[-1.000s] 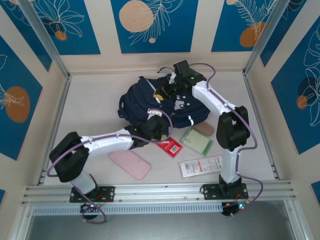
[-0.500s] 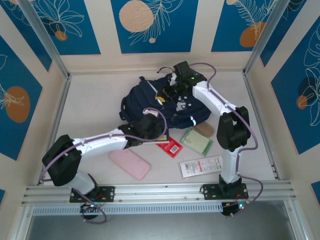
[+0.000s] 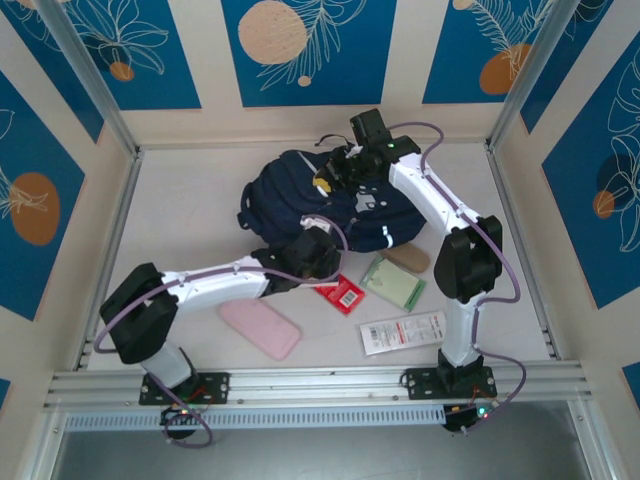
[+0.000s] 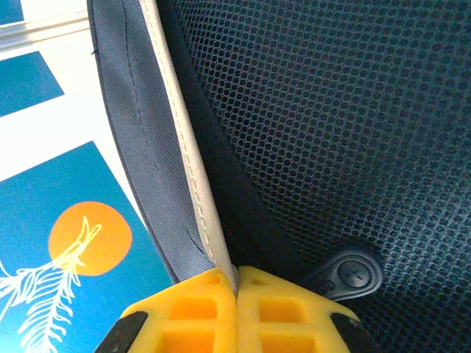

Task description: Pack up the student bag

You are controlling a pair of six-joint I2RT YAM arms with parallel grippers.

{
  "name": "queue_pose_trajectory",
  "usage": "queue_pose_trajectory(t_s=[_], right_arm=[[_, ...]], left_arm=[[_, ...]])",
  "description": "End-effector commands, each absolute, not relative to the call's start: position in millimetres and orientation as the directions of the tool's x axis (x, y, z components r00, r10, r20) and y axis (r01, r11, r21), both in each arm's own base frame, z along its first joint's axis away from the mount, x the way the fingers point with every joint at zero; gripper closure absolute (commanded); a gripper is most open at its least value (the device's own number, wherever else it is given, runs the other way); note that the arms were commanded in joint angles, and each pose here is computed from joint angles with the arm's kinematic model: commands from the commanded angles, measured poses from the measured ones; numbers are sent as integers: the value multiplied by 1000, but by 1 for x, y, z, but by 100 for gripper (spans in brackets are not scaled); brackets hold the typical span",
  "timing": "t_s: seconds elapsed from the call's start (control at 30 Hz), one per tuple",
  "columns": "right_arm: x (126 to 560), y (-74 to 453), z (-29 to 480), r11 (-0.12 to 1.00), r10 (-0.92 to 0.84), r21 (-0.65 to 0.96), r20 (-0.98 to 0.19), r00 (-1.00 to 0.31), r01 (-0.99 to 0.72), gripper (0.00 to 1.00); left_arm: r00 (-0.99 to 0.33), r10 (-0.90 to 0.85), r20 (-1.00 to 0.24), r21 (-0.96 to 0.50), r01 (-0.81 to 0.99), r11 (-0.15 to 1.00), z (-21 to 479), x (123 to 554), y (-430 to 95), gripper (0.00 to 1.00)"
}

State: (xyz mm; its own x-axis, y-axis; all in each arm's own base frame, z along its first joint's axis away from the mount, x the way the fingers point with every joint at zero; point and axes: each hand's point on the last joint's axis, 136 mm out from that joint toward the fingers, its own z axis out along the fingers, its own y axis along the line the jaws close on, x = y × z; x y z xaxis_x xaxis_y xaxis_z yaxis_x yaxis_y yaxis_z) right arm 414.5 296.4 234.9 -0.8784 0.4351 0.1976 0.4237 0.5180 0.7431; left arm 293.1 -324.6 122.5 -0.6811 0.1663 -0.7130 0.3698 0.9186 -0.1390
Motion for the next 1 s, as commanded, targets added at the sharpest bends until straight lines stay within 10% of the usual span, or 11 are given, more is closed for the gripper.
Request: queue_pose_trajectory(t_s=[0.0,0.37,0.63,0.97], right_arm=[[420,302,279,435,453,794,213,-866,424,100],[418,317,274,389,437,799,279,-855,459,100],[412,318,272,397,424,800,274,-863,449,100],[411,307,268,405,436,798,260,-862,446,100]], left_arm=[[-635,140,-760,-104,332,938,137,311,-332,37],[-629,115,-769,-64,255,965,134,334,-349,37],[-602,145,-785,30,196,980,136,343,-333,77],[-640,174,-748,39,220,975,118,334,-322,97]])
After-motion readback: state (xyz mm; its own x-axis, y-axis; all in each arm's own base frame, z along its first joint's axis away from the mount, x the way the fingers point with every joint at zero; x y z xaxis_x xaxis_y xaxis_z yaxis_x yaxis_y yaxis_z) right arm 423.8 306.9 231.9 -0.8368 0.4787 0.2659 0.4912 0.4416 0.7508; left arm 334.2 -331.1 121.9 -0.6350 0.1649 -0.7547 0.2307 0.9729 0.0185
